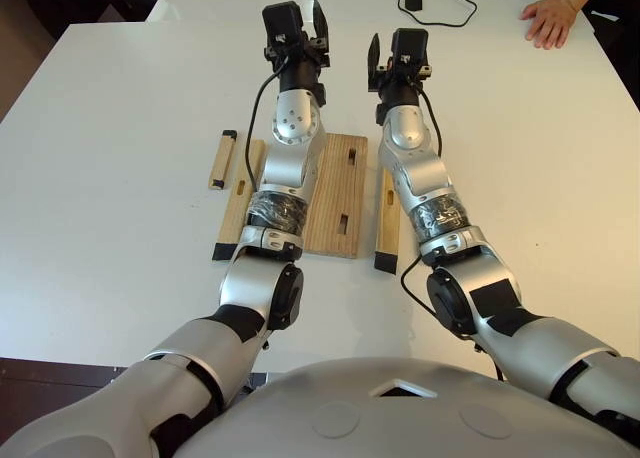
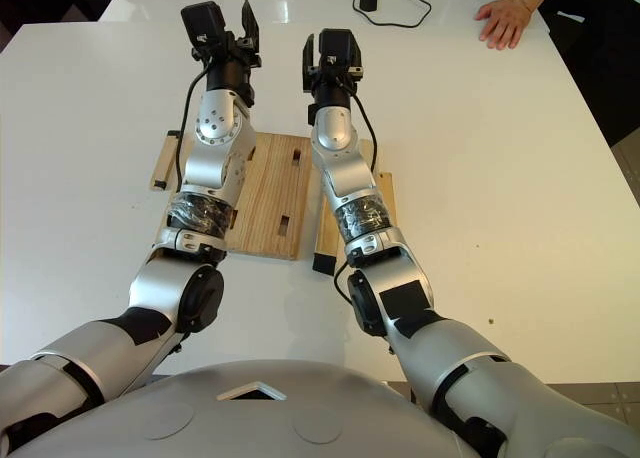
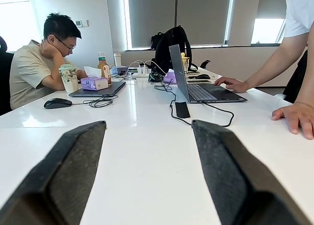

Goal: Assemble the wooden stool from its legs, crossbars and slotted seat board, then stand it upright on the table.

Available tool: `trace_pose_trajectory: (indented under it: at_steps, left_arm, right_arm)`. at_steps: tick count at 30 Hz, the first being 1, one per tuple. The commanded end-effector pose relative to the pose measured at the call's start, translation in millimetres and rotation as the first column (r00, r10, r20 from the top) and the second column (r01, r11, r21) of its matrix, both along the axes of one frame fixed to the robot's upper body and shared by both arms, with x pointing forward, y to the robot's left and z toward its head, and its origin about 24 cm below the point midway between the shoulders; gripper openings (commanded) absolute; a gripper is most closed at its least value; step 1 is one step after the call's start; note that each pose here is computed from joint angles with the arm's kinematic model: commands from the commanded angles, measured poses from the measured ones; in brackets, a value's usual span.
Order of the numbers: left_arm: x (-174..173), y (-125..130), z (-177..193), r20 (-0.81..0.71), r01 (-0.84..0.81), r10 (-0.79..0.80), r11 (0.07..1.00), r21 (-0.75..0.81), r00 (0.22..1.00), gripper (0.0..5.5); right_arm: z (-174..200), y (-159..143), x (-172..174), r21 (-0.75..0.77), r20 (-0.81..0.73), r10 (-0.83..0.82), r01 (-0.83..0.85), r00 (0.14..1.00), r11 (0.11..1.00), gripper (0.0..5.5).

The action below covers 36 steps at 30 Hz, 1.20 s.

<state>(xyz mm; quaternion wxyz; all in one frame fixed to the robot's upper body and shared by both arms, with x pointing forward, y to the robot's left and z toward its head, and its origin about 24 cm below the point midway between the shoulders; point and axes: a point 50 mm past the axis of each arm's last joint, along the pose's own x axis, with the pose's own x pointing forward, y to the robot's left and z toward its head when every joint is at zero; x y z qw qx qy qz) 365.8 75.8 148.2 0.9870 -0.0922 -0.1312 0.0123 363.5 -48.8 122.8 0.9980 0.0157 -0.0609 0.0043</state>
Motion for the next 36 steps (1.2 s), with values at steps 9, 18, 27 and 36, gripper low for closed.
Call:
trace_pose_trajectory:
  at_steps: [9,18,27,36]
  left_arm:
    - [-2.5,-13.8,9.5,0.053,0.031,-0.033,0.999,0.035,0.998,3.27]
    - [-2.1,-11.7,9.8,0.057,0.018,-0.02,1.0,0.021,0.998,3.27]
    - [-1.5,-16.1,11.6,0.072,0.036,-0.04,0.998,0.06,0.997,3.27]
    - [0.9,-18.1,8.6,0.054,0.028,-0.033,0.996,0.084,0.998,3.27]
  right_arm:
    - [6.2,26.7,-7.2,0.072,-0.002,0.065,-0.065,0.998,0.995,3.24]
    - [6.7,25.5,-7.2,0.067,0.009,0.059,-0.06,0.998,0.996,3.24]
    - [7.9,24.2,-8.6,-0.004,0.051,0.058,-0.058,0.997,0.998,3.24]
    - [3.0,18.5,-9.0,-0.028,0.054,0.033,-0.032,0.998,0.999,3.24]
